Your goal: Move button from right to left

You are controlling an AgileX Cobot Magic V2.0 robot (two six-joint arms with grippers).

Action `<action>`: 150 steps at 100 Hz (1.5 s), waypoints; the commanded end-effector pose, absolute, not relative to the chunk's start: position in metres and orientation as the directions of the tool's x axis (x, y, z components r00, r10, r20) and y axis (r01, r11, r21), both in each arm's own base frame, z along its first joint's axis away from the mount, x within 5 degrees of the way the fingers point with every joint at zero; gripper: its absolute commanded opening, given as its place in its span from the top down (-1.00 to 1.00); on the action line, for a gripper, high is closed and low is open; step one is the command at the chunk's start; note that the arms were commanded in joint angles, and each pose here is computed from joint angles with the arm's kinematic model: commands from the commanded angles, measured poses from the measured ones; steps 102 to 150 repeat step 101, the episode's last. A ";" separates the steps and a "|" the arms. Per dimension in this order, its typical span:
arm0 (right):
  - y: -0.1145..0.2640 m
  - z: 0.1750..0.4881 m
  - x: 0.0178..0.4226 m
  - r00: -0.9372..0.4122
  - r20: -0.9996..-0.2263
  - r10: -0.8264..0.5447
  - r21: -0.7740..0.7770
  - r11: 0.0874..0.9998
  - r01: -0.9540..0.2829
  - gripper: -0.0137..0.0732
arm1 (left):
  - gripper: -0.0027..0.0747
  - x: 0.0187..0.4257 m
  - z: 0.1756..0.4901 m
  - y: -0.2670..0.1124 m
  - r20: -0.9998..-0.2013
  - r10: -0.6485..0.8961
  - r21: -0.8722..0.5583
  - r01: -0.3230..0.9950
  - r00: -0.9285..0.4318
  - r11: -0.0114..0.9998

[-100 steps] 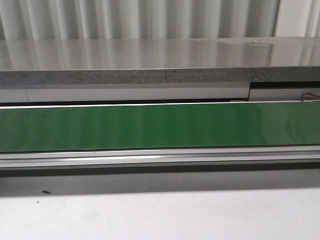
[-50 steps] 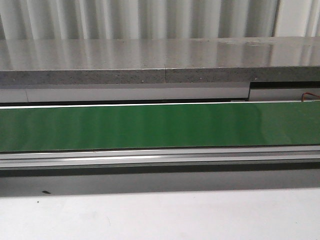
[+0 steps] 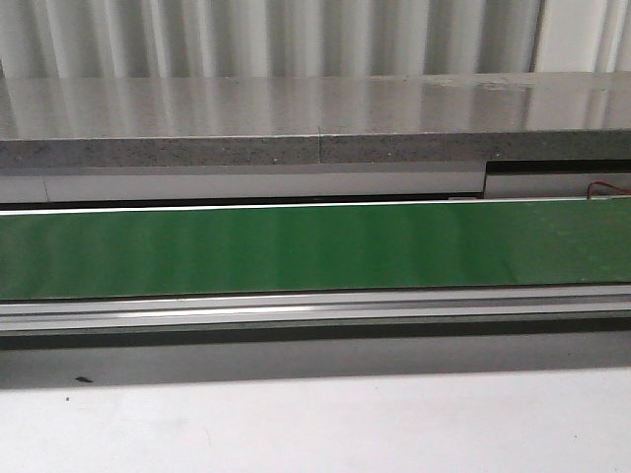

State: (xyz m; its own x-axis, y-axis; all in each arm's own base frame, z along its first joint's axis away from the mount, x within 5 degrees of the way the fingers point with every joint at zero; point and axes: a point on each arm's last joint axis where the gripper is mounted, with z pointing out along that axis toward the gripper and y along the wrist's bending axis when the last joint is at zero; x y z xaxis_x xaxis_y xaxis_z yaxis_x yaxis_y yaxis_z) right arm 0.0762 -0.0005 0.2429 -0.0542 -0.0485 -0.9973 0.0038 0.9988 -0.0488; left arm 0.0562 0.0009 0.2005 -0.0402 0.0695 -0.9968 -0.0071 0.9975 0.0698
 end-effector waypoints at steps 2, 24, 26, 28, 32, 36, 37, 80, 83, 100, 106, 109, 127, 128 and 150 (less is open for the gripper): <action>-0.002 0.241 0.072 0.097 -0.995 -0.031 -0.028 0.999 0.027 0.84 | 0.98 0.055 0.196 0.000 -0.998 0.057 0.057 0.001 0.030 0.998; -0.003 0.212 0.060 0.068 -0.997 -0.032 -0.028 0.998 0.058 0.84 | 0.99 0.055 0.196 0.000 -0.998 0.057 0.057 0.001 0.030 0.998; -0.003 0.212 0.059 0.074 -0.997 -0.032 -0.028 0.998 0.059 0.84 | 0.98 0.055 0.196 0.000 -0.998 0.057 0.057 0.001 0.030 0.998; -0.003 0.212 0.057 0.083 -0.996 -0.033 -0.028 0.998 0.060 0.84 | 0.98 0.055 0.196 0.000 -0.998 0.057 0.057 0.001 0.030 0.998; -0.003 0.212 0.055 0.097 -0.994 -0.039 -0.034 0.998 0.060 0.84 | 0.98 0.055 0.196 0.000 -0.998 0.057 0.057 0.001 0.030 0.998; -0.003 0.213 0.054 0.110 -0.993 -0.040 -0.034 0.997 0.062 0.84 | 0.98 0.055 0.196 0.000 -0.998 0.057 0.057 0.001 0.030 0.998; -0.003 0.212 0.054 0.108 -0.993 -0.040 -0.034 0.998 0.062 0.84 | 0.98 0.055 0.196 0.000 -0.998 0.057 0.057 0.001 0.030 0.998; -0.003 0.212 0.054 0.101 -0.994 -0.040 -0.034 0.998 0.062 0.84 | 0.99 0.055 0.196 0.000 -0.998 0.057 0.057 0.001 0.030 0.998; -0.003 0.212 0.054 0.101 -0.994 -0.040 -0.034 0.998 0.062 0.84 | 0.98 0.055 0.196 0.000 -0.998 0.057 0.057 0.001 0.030 0.998; -0.003 0.212 0.054 0.101 -0.994 -0.040 -0.034 0.998 0.062 0.84 | 0.98 0.055 0.196 0.000 -0.998 0.057 0.057 0.001 0.030 0.998; -0.003 0.212 0.054 0.101 -0.994 -0.040 -0.034 0.998 0.062 0.84 | 0.98 0.055 0.196 0.000 -0.998 0.057 0.057 0.001 0.030 0.998; -0.003 0.212 0.054 0.101 -0.994 -0.040 -0.034 0.998 0.062 0.84 | 0.98 0.055 0.196 0.000 -0.998 0.057 0.057 0.001 0.030 0.998; -0.003 0.212 0.054 0.101 -0.994 -0.040 -0.034 0.998 0.062 0.84 | 0.98 0.055 0.196 0.000 -0.998 0.057 0.057 0.001 0.030 0.998; -0.003 0.212 0.054 0.101 -0.994 -0.040 -0.034 0.998 0.062 0.84 | 0.98 0.055 0.196 0.000 -0.998 0.057 0.057 0.001 0.030 0.998; -0.003 0.212 0.054 0.101 -0.994 -0.040 -0.034 0.998 0.062 0.84 | 0.98 0.055 0.196 0.000 -0.998 0.057 0.057 0.001 0.030 0.998</action>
